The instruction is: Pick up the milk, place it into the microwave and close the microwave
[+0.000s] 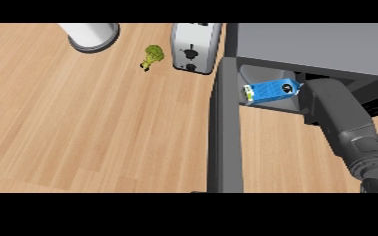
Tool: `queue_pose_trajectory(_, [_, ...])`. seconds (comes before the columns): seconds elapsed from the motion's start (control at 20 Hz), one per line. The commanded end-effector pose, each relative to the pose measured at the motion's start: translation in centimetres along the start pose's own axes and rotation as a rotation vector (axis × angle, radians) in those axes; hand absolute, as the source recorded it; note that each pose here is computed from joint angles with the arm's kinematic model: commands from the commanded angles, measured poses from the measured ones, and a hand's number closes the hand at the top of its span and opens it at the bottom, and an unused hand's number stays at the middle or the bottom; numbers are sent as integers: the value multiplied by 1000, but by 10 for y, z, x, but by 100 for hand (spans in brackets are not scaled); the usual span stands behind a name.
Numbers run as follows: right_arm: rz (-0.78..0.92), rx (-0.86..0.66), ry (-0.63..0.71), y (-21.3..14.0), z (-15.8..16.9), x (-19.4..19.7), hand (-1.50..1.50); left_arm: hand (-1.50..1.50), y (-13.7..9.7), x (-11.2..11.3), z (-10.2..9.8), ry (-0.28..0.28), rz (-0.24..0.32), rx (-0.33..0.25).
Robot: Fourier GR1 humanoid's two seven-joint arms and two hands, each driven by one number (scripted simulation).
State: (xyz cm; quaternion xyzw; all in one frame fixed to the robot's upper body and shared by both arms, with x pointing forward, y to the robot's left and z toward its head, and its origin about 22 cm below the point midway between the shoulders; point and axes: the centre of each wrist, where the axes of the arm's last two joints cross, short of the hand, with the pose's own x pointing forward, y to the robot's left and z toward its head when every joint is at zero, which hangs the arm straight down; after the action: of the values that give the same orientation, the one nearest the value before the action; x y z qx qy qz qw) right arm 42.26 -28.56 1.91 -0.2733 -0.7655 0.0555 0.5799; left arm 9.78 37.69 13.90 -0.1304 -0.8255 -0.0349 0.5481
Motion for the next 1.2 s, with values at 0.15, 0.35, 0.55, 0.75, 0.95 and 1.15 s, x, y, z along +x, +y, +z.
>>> queue_pose_trajectory(0.15, [54,-22,-34,-28,-25,16,150,-150,2,2,-6,-6,-35,2])
queue_pose_trajectory(0.35, [69,-13,-46,-27,-22,12,150,-150,6,6,-8,20,-73,-13])
queue_pose_trajectory(0.55, [64,-23,-50,-35,-26,13,150,-150,8,2,-8,21,-66,-5])
queue_pose_trajectory(0.75, [-29,-25,-85,-22,-38,34,-150,-150,6,0,-10,24,-57,-11])
queue_pose_trajectory(0.95, [-96,125,-79,8,-38,50,-150,-150,10,-1,-15,18,-71,-37])
queue_pose_trajectory(1.15, [21,180,-53,13,-36,51,-150,-150,10,1,-21,27,-85,-41])
